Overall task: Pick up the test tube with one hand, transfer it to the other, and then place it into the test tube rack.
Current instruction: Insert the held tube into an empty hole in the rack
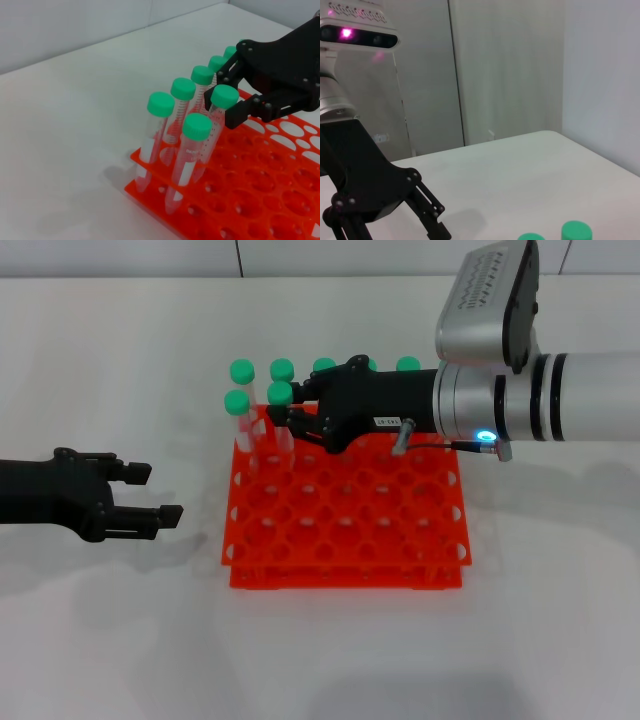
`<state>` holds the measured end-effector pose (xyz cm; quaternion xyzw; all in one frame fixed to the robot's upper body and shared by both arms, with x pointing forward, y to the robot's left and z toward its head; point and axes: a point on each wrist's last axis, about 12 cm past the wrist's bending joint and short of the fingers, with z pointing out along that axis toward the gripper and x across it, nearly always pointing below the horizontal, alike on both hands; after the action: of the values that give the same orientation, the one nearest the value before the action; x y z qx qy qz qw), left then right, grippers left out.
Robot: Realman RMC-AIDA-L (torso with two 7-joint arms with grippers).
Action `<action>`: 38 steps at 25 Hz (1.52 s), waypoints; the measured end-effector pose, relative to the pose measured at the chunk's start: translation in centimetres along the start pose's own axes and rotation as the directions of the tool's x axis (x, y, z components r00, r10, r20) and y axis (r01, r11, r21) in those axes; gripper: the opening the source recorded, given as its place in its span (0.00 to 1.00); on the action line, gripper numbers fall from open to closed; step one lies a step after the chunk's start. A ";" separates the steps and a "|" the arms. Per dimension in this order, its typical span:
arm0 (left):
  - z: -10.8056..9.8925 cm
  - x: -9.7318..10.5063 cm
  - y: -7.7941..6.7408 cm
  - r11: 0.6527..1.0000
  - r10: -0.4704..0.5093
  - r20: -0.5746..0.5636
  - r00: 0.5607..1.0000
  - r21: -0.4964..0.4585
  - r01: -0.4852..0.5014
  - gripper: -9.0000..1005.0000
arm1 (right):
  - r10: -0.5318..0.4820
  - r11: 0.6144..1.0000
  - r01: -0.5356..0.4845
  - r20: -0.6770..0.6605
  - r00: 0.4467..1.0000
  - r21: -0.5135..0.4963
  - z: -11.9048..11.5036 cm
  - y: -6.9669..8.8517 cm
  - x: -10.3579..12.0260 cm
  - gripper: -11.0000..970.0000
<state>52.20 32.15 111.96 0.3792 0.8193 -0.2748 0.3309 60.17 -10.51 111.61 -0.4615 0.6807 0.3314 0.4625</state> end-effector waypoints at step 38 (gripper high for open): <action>-0.1 0.1 0.0 1.000 0.001 0.002 1.000 -0.004 -0.001 0.76 | -0.022 1.000 0.023 0.061 0.998 -0.008 -1.3 0.9 -0.5 0.51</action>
<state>52.13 32.28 111.94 0.3787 0.8193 -0.2736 0.3325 58.99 -11.22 112.53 -0.4609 0.6596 0.3431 0.4845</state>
